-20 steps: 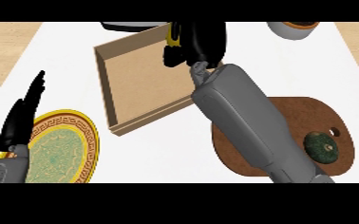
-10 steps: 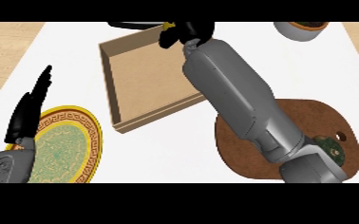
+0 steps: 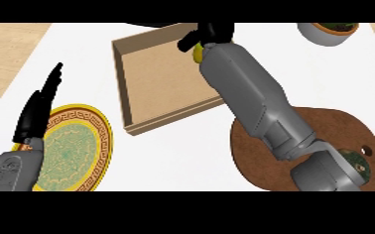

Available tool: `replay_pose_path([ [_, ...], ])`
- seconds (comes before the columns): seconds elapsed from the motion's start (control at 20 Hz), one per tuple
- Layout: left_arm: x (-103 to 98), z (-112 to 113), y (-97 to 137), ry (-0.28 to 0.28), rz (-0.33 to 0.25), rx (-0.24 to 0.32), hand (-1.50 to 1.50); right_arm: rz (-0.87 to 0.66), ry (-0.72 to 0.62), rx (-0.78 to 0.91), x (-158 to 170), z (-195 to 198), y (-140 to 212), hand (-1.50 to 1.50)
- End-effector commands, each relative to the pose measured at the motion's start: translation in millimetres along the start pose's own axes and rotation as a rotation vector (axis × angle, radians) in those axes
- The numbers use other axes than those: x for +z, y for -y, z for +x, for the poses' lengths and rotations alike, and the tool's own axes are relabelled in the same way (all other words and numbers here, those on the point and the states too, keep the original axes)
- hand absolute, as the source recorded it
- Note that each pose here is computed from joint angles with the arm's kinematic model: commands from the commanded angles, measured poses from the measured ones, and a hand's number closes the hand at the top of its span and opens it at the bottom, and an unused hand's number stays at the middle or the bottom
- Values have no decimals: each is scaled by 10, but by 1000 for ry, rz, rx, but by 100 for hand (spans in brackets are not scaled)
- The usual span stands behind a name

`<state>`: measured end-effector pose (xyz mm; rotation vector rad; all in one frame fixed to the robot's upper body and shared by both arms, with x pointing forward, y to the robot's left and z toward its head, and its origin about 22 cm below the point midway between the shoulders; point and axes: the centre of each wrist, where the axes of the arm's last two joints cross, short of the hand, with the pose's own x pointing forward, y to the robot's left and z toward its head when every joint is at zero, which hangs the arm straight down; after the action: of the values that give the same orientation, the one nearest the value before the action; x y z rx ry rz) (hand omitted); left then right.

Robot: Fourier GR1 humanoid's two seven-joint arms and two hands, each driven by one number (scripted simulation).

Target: Pick the pear from the cutting board and place it in the cardboard box

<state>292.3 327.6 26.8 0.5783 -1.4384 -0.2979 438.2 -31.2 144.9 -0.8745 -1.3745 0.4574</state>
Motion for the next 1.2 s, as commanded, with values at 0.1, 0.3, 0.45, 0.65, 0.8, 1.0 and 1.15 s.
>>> replay_pose_path([
  [0.1, -21, 31, -26, 12, 18, 4, 0, 16, 9, -74, -81, -103, -16, -150],
  [0.3, 29, 66, 118, 18, -3, 11, 0, -81, 73, -132, -79, -122, -27, -150],
  [0.45, 36, -68, -45, 2, 10, 15, 0, -169, 121, -194, -87, -130, -14, -150],
  [0.65, -18, 68, -14, -7, 21, 0, 0, -258, 113, -350, -107, -25, 89, -150],
  [0.8, 19, -129, -159, -45, 35, -1, 0, -294, 134, -404, -122, -79, 99, -150],
  [1.0, 149, -269, -292, -82, 61, -5, 0, -247, 162, -505, -116, -231, 123, -150],
  [1.15, 270, -266, -416, -86, 68, -4, 0, -257, 142, -502, -231, -480, 282, -150],
])
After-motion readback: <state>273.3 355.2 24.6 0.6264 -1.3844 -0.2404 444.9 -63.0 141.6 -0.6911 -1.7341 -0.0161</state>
